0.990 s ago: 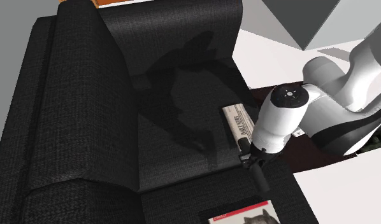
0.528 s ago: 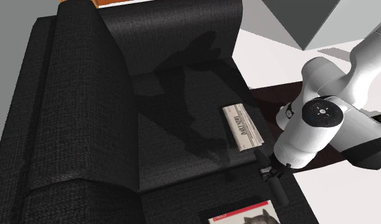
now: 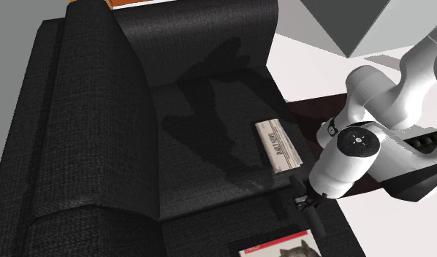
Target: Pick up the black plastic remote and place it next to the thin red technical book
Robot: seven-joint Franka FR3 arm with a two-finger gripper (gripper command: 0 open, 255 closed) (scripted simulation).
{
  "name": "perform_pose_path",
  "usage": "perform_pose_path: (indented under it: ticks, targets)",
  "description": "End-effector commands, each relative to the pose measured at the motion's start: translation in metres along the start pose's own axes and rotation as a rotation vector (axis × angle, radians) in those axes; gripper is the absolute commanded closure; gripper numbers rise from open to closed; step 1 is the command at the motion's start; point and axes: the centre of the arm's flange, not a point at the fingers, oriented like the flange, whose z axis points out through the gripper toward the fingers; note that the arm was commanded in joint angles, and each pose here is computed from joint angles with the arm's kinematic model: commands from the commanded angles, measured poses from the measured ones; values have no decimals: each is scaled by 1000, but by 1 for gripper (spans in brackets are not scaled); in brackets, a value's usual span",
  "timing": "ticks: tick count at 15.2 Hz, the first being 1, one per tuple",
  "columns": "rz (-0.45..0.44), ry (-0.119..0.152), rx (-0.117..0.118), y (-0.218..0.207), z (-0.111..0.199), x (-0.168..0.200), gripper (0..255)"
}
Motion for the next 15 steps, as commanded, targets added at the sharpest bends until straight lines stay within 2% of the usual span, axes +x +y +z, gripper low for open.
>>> perform_pose_path:
  ticks: [1, 5, 12, 13, 15]
  targets:
    - [0, 0, 1, 0, 10, 4, 255]
    - [0, 0, 1, 0, 30, 8, 255]
    - [0, 0, 1, 0, 30, 8, 255]
    - [0, 0, 1, 0, 30, 8, 0]
    - [0, 0, 1, 0, 30, 8, 0]
